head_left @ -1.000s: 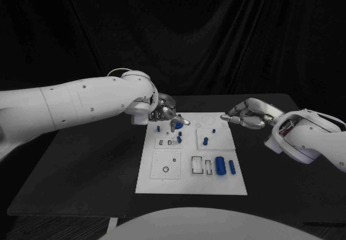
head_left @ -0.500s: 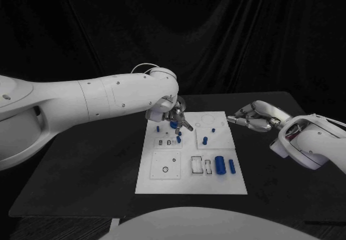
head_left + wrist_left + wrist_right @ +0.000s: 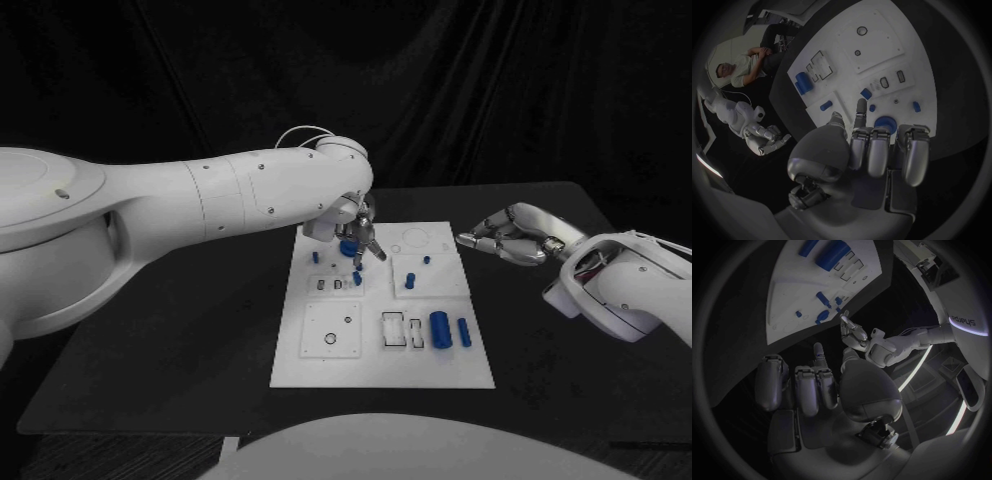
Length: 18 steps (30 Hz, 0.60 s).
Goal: Assemble the parts on the task board
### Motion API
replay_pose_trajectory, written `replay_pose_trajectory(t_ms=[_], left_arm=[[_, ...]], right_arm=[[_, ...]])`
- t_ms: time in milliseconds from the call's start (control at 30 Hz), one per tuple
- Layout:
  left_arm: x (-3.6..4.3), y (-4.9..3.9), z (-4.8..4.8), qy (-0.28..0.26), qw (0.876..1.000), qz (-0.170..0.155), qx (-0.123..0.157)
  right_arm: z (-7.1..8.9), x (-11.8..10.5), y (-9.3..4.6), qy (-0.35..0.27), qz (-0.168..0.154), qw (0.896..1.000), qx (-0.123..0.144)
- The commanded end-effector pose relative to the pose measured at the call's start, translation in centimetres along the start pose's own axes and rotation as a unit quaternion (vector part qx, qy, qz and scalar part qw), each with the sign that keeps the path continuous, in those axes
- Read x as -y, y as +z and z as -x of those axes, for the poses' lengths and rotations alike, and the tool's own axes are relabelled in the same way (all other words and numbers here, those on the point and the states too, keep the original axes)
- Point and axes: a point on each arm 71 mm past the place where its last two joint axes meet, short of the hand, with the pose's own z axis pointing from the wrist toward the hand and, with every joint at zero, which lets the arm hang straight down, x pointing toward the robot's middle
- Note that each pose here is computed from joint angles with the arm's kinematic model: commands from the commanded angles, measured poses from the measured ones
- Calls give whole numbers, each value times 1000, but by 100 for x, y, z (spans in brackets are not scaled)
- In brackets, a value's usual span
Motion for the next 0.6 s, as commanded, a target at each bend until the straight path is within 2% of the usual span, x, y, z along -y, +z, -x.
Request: replay_pose_trajectory(t_ms=[33,600], left_arm=[[-26,24,-7,2,1000,28,6],[-166,106,-73,-16,999,38,9]], right_arm=[[-1,23,-8,1,-9,1000,3],[-11,59,-10,1,-15,1000,1]])
